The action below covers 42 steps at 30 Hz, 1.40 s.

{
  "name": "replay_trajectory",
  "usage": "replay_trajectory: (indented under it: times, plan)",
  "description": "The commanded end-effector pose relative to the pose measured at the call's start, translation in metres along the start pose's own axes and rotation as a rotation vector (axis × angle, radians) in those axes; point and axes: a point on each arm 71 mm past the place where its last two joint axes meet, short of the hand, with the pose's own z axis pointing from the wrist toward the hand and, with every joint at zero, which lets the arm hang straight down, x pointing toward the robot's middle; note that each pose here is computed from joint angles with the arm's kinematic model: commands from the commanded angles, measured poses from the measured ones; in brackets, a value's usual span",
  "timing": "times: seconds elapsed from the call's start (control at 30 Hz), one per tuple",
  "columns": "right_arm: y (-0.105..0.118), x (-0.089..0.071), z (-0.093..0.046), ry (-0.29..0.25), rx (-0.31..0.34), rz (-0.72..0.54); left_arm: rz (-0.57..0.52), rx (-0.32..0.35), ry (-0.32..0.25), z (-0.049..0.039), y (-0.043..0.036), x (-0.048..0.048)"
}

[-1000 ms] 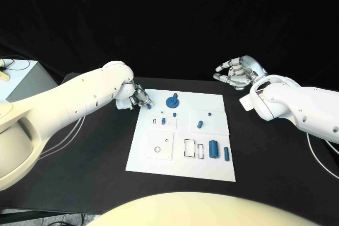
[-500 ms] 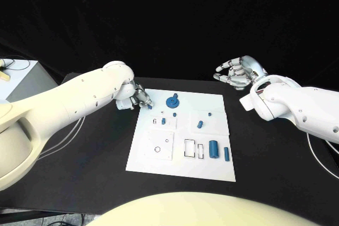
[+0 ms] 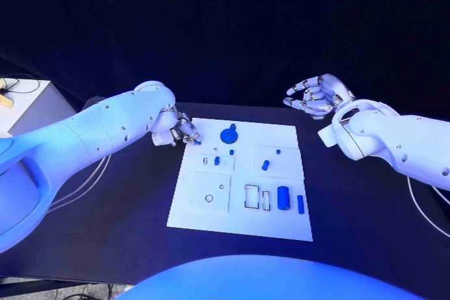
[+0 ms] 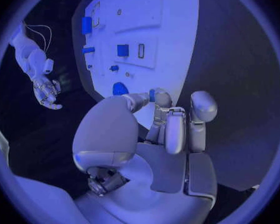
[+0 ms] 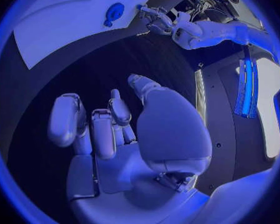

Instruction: Assemble the parts on the task board

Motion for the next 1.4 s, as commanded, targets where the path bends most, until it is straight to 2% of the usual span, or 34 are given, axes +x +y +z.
replay_trajectory:
  times: [0.03,0.3,0.53,0.7,0.93,1.13,1.4]
  plan:
    - [0.001,0.001,0.0,0.011,-0.01,-0.001,0.0,0.046,0.019,-0.0007,-0.0034,0.0016]
    - [0.0,0.0,0.0,0.01,-0.009,-0.001,-0.035,0.1,0.053,-0.0061,-0.0042,0.0048]
    - [0.0,-0.001,-0.001,0.008,-0.006,0.003,-0.01,0.126,0.093,-0.0159,-0.0029,0.0106]
    - [-0.002,-0.002,-0.001,0.005,-0.004,0.002,0.026,0.142,0.097,-0.0243,-0.0017,0.0146]
    - [-0.003,-0.003,-0.002,0.002,-0.002,0.001,0.104,0.175,0.058,-0.0367,-0.0045,0.0206]
    - [-0.004,-0.004,-0.002,-0.001,-0.001,-0.001,0.232,0.205,-0.033,-0.0459,-0.0088,0.0257]
    - [-0.004,-0.004,-0.002,-0.001,-0.001,-0.001,0.269,0.222,-0.03,-0.0487,-0.0129,0.0333]
